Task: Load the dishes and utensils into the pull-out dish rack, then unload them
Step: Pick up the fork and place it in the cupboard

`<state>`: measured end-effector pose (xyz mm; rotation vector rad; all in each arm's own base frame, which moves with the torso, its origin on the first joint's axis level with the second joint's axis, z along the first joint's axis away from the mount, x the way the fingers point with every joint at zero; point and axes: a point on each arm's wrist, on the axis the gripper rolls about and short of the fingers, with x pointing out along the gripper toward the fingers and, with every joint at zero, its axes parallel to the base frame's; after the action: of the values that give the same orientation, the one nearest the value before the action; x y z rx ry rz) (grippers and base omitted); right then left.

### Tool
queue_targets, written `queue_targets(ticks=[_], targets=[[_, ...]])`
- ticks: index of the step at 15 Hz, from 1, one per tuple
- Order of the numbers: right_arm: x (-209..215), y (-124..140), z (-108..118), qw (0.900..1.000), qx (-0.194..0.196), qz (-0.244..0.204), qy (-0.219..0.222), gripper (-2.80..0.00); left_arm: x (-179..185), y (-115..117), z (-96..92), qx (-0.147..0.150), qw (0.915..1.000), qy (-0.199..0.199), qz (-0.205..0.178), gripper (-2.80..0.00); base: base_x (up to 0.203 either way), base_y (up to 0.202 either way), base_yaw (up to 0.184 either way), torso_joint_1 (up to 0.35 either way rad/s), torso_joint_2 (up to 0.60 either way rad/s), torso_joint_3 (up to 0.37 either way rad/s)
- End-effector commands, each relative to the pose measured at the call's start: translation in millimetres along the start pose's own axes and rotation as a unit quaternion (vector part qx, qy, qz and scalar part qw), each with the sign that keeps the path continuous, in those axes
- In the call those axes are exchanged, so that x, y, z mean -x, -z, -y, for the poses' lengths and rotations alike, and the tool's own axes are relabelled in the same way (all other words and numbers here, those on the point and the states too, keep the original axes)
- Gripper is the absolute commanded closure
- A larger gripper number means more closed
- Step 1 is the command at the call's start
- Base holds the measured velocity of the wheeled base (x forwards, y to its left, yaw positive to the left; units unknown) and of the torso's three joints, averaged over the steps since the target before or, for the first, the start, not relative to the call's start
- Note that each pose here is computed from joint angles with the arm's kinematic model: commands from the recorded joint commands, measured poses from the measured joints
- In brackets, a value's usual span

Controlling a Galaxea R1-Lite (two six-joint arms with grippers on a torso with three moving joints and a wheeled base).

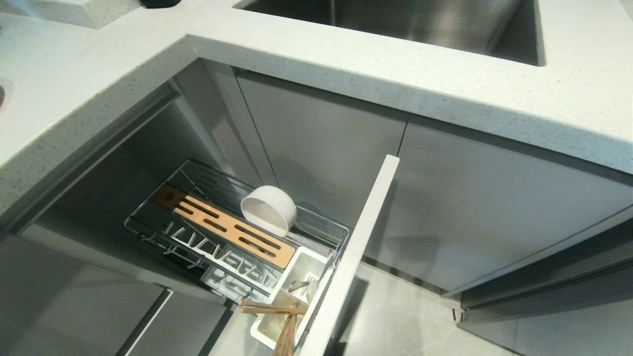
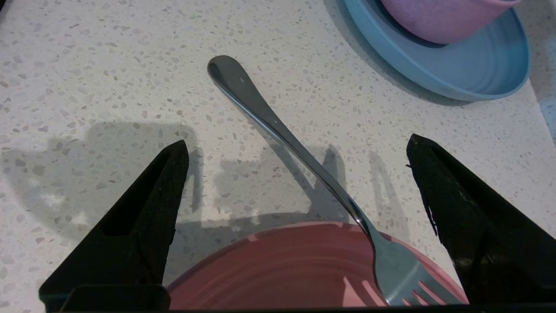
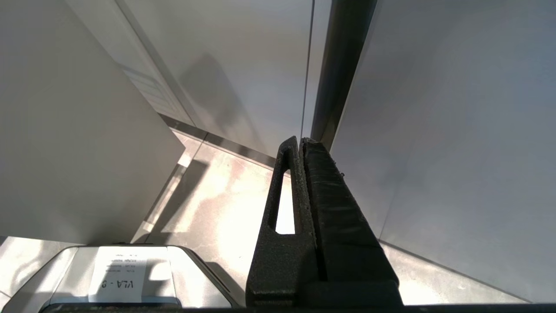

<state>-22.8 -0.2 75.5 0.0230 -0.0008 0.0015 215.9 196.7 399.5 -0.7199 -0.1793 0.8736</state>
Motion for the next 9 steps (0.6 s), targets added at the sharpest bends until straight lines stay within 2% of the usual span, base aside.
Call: queue_targets(ticks=[1, 9], targets=[[-0.1, 0.3, 0.0, 1.000, 0.000, 0.000, 0.000, 0.00, -2.0, 1.5, -0.3, 0.002, 1.0000, -0.002, -0.003, -2.80, 0.000, 0.000, 0.000, 0.000, 0.00, 0.000], [-0.1, 0.4, 0.0, 1.000, 0.000, -0.001, 0.000, 0.00, -4.3, 7.4, -5.2, 0.000, 0.9993, -0.025, -0.027, -2.80, 0.000, 0.000, 0.000, 0.000, 0.00, 0.000]])
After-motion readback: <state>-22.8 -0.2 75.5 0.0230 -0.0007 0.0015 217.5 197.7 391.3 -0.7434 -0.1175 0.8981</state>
